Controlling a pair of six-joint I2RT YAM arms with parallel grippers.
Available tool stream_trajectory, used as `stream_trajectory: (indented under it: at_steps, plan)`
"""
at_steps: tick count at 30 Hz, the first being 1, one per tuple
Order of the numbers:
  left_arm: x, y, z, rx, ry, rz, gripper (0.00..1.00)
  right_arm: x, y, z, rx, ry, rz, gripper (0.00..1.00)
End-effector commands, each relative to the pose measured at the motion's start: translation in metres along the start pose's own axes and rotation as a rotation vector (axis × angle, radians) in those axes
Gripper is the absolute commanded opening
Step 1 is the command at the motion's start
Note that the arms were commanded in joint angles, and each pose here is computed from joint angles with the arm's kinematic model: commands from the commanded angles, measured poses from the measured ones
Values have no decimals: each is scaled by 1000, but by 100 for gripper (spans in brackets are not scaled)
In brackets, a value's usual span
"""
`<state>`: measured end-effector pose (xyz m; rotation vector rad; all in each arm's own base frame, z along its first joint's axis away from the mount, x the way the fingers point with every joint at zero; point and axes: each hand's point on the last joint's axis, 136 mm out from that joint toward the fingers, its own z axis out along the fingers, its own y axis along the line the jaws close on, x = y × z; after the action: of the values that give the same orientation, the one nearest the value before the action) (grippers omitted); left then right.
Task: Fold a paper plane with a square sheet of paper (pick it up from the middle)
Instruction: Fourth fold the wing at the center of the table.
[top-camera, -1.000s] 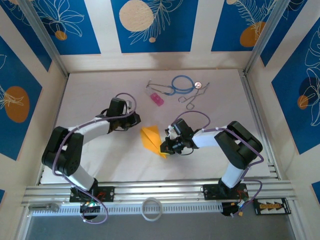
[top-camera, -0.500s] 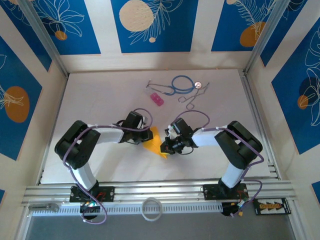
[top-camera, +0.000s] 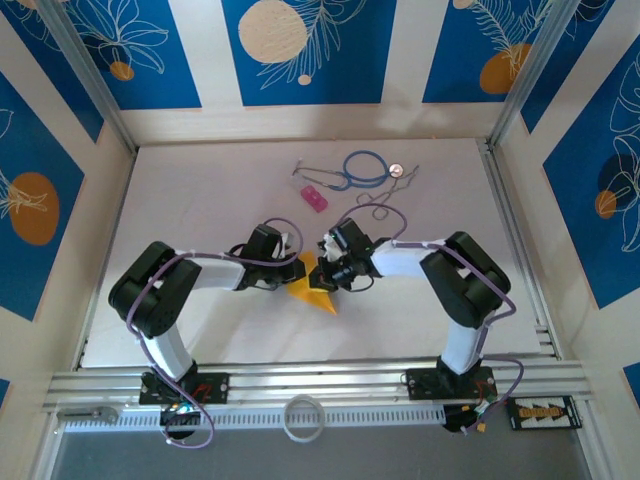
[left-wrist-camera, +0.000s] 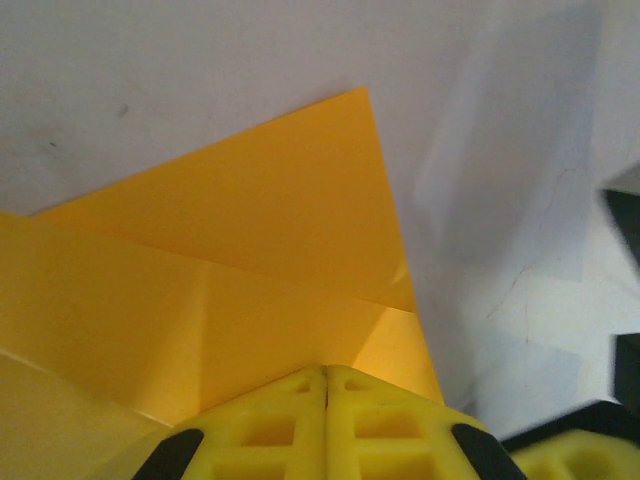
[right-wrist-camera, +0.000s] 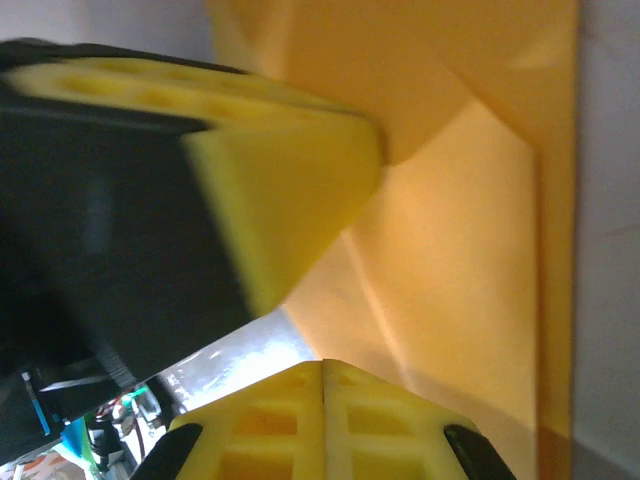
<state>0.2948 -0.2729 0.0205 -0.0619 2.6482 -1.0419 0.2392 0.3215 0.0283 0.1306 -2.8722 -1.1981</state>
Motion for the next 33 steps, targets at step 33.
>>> stream_trajectory:
  at_steps: [33]
  plan:
    - [3, 18, 3, -14, 37, -9, 5, 81, -48, -59, 7, -84, -5, 3]
